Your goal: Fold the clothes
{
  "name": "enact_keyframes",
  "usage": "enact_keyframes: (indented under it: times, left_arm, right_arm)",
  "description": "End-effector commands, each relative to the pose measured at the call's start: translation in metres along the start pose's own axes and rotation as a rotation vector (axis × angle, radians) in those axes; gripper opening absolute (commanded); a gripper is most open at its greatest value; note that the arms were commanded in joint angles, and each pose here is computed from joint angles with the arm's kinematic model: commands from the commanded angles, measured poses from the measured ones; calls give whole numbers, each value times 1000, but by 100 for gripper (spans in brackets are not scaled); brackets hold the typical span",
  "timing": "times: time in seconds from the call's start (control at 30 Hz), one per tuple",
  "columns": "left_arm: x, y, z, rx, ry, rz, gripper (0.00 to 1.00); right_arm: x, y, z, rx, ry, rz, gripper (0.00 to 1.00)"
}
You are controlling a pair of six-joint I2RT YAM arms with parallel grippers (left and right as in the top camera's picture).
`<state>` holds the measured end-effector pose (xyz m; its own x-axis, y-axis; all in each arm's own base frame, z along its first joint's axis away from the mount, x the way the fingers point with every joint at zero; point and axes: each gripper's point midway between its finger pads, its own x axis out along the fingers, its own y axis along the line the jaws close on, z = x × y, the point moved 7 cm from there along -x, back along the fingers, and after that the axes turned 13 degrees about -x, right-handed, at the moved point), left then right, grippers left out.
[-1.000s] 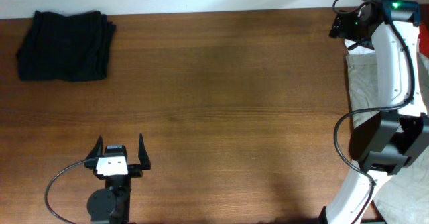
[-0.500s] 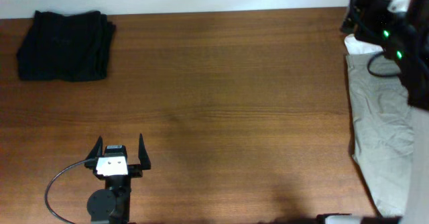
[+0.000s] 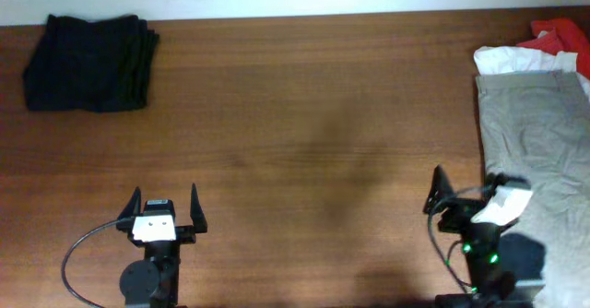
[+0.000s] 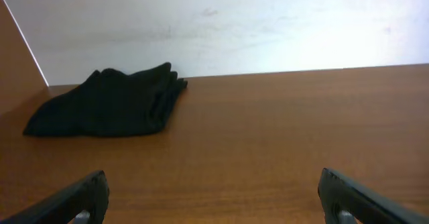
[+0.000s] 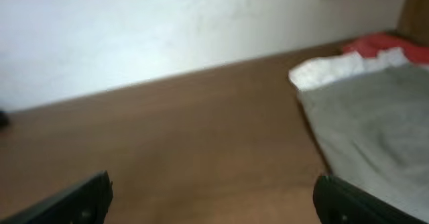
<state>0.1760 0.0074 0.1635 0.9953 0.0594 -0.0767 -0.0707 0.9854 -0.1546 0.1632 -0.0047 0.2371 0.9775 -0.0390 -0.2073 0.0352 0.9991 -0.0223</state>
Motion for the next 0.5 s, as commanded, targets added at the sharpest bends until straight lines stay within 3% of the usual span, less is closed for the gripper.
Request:
enact_keyframes:
  times: [0.0, 0.23, 0.47]
  left_arm:
    - [0, -1, -2, 16, 2, -13, 100]
    - [0, -1, -2, 16, 2, -13, 99]
    - [0, -1, -2, 16, 2, -13, 99]
  right_arm:
    - [11, 9, -36, 7, -74, 77, 99]
    - [25, 15, -59, 5, -198, 129, 99]
    - [27, 16, -70, 1, -141, 123, 99]
